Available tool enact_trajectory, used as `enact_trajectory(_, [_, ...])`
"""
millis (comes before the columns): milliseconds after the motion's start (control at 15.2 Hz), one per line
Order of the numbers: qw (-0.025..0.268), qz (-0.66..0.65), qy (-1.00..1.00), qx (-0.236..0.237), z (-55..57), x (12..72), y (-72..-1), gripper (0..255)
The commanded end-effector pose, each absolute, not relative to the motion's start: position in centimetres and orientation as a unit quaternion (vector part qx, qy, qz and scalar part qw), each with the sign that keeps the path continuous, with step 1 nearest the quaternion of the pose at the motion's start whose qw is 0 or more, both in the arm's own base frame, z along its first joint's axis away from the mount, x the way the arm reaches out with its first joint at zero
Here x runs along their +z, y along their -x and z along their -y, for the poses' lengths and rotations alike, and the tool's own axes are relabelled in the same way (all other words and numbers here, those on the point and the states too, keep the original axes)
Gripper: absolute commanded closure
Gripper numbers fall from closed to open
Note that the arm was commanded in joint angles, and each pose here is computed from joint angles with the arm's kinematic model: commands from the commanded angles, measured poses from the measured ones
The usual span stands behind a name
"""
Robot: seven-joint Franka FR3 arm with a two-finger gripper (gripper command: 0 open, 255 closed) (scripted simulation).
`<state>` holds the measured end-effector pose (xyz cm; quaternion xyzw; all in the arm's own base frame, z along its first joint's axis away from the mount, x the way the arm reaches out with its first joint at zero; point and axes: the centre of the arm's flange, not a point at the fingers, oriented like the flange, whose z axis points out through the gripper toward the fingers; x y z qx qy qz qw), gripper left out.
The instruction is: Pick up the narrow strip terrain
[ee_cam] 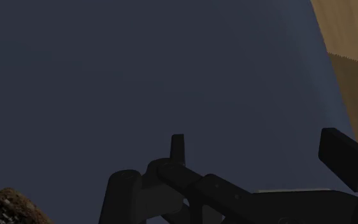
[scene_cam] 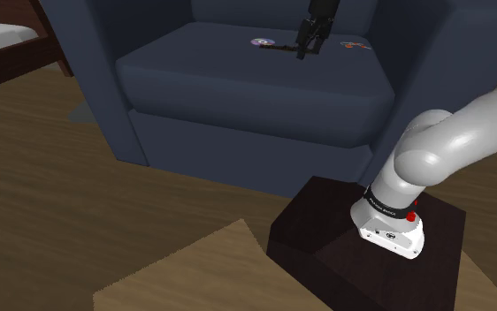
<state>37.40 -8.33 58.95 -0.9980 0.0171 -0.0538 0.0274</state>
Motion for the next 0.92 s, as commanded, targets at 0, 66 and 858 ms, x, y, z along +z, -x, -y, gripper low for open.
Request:
enact_trajectory(0, [0.023,0.007,0.998,-0.054,10.4,58.7,-38.7,0])
enact_trajectory(66, [0.022,0.018,0.998,-0.054,11.5,58.7,-39.5,0])
enact_trajectory(858, [0.001,0.148,0.987,-0.054,22.5,58.0,-50.4,0])
